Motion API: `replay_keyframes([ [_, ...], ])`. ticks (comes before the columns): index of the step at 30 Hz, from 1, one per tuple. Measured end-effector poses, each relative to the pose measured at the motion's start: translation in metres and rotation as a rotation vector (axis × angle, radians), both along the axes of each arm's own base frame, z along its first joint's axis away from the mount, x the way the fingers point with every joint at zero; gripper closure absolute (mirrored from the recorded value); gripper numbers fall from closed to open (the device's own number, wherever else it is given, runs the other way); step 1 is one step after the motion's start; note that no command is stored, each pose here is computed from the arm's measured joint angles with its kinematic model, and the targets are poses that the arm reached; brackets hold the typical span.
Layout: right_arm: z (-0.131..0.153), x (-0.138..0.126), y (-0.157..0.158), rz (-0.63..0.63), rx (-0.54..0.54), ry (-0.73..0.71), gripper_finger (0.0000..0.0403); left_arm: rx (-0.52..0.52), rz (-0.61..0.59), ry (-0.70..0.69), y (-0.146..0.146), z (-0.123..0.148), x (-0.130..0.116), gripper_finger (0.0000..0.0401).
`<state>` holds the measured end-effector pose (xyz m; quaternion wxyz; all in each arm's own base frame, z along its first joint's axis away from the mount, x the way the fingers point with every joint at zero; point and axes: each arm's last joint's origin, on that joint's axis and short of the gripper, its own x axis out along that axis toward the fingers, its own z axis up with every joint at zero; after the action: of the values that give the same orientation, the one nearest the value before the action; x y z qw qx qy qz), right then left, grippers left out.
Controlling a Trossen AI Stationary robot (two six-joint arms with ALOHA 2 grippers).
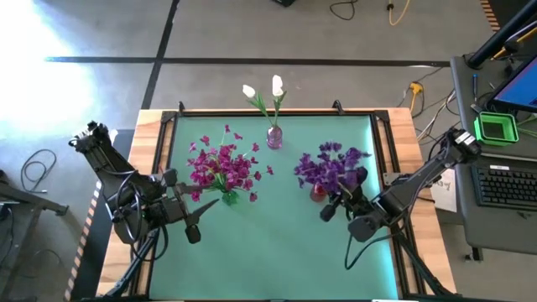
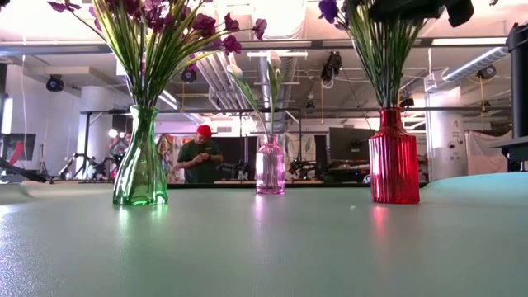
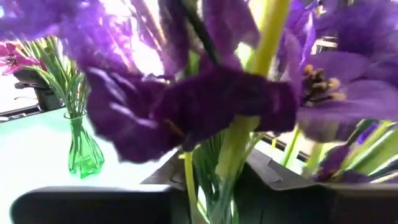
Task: Sort flowers into vase by color
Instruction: Put the violet flowers into the red flower vase
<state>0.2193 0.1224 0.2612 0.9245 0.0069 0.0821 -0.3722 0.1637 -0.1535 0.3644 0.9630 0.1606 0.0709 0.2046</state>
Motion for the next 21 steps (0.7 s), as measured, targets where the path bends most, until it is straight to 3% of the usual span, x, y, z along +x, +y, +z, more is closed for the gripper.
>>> replay_keyframes([
  [6, 0.007, -0.004, -0.003, 0.006, -0.008, 0.001, 0.0306, 0.0, 0.0, 0.0, 0.0, 0.0, 0.0, 0.0237],
  [11, 0.015, -0.007, -0.004, 0.037, 0.011, -0.001, 0.0297, 0.0, 0.0, 0.0, 0.0, 0.0, 0.0, 0.0237],
  [21, 0.015, -0.008, -0.004, 0.061, 0.013, 0.03, 0.0352, 0.003, 0.0, 0.003, 0.0, 0.0, 0.0, 0.0237],
])
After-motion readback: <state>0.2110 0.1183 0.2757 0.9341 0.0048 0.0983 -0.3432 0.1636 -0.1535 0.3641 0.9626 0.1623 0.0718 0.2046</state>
